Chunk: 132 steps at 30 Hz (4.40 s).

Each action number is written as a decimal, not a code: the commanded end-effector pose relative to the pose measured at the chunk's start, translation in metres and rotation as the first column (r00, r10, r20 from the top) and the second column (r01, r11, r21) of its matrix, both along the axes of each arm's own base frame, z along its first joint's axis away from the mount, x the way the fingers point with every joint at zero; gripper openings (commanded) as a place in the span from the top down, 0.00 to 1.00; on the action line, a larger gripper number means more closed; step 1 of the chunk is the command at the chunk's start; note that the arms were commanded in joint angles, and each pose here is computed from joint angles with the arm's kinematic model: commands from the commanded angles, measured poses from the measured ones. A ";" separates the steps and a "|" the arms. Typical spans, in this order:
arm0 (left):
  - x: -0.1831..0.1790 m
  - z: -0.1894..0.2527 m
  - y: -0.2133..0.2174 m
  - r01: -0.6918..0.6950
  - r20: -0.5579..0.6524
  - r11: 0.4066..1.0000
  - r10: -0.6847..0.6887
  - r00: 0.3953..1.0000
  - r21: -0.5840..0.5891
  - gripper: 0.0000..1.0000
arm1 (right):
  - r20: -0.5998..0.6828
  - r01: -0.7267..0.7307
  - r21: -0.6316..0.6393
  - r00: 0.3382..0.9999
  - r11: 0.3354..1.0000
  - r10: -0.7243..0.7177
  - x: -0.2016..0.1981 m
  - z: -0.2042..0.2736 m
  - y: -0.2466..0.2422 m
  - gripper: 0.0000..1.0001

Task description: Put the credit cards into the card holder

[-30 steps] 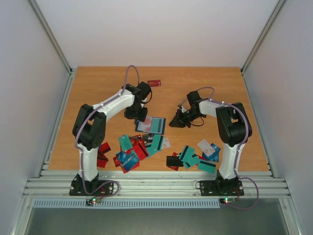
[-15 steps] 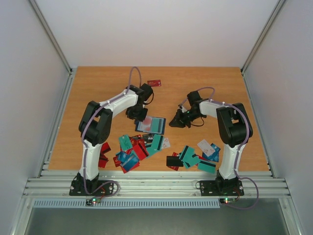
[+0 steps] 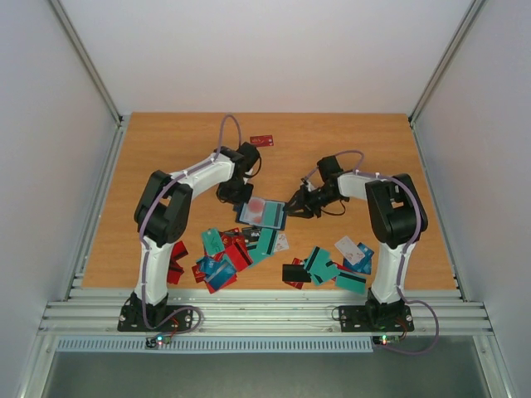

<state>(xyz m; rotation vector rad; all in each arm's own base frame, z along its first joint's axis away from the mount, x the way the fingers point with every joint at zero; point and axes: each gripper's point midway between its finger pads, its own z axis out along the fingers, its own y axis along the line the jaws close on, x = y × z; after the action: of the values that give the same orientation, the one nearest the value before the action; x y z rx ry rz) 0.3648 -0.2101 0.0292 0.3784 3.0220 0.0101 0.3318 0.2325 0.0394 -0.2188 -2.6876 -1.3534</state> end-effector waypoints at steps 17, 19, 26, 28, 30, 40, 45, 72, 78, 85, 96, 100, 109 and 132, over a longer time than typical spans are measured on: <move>-0.018 -0.007 -0.028 -0.074 -0.089 0.983 0.060 0.994 -0.169 0.99 | -0.074 -0.013 -0.024 0.997 1.000 0.011 -0.020 -0.022 -0.002 0.54; -0.021 -0.010 -0.028 -0.078 -0.102 0.981 0.061 0.993 -0.176 1.00 | -0.070 -0.012 -0.002 0.997 1.000 0.012 -0.019 -0.021 0.000 0.54; -0.027 -0.013 -0.030 -0.078 -0.121 0.979 0.055 0.991 -0.191 1.00 | -0.017 -0.015 0.083 1.000 0.996 0.017 -0.009 0.001 0.010 0.54; -0.027 -0.013 -0.032 -0.080 -0.123 0.977 0.056 0.991 -0.200 1.00 | -0.003 -0.018 0.122 1.000 0.992 0.018 -0.006 0.009 0.014 0.54; -0.027 -0.011 -0.034 -0.079 -0.125 0.974 0.053 0.991 -0.211 1.00 | -0.004 -0.019 0.154 1.000 0.988 0.020 -0.005 0.014 0.016 0.54; -0.024 -0.004 -0.039 -0.088 -0.124 0.968 0.060 0.991 -0.236 1.00 | 0.018 -0.019 0.182 1.000 0.983 0.016 -0.007 0.032 0.020 0.56; -0.023 -0.001 -0.041 -0.091 -0.123 0.966 0.062 0.991 -0.243 1.00 | 0.028 -0.032 0.199 0.999 0.979 0.027 -0.007 0.038 0.026 0.56; -0.020 0.006 -0.042 -0.101 -0.114 0.964 0.075 0.991 -0.247 1.00 | 0.052 -0.110 0.184 0.993 0.977 0.102 -0.008 0.056 0.057 0.57; -0.020 0.011 -0.046 -0.115 -0.121 0.956 0.084 0.989 -0.272 1.00 | 0.053 -0.134 0.190 0.991 0.973 0.126 -0.007 0.057 0.067 0.57; -0.021 0.014 -0.056 -0.132 -0.139 0.936 0.091 0.986 -0.325 1.00 | 0.048 -0.149 0.202 0.989 0.968 0.142 0.002 0.052 0.078 0.56; -0.025 0.018 -0.067 -0.150 -0.166 0.896 0.088 0.982 -0.419 1.00 | -0.004 -0.134 0.209 0.990 0.969 0.137 0.010 0.028 0.083 0.50; -0.025 0.020 -0.065 -0.156 -0.166 0.887 0.092 0.982 -0.435 1.00 | -0.025 -0.122 0.177 0.991 0.977 0.128 0.013 0.016 0.081 0.49; -0.023 0.030 -0.058 -0.182 -0.162 0.852 0.117 0.980 -0.491 0.99 | -0.044 -0.099 0.130 0.993 0.987 0.105 0.018 -0.002 0.067 0.49; -0.020 0.035 -0.080 -0.176 -0.211 0.792 0.060 0.976 -0.585 0.94 | -0.015 -0.086 0.143 0.996 0.986 0.089 0.020 0.002 0.061 0.52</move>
<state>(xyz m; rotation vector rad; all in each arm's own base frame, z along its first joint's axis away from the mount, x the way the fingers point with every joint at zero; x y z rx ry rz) 0.3349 -0.2751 0.0550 0.0935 3.0301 -0.9060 0.3496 0.2984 0.0500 -0.0839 -2.4923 -1.5193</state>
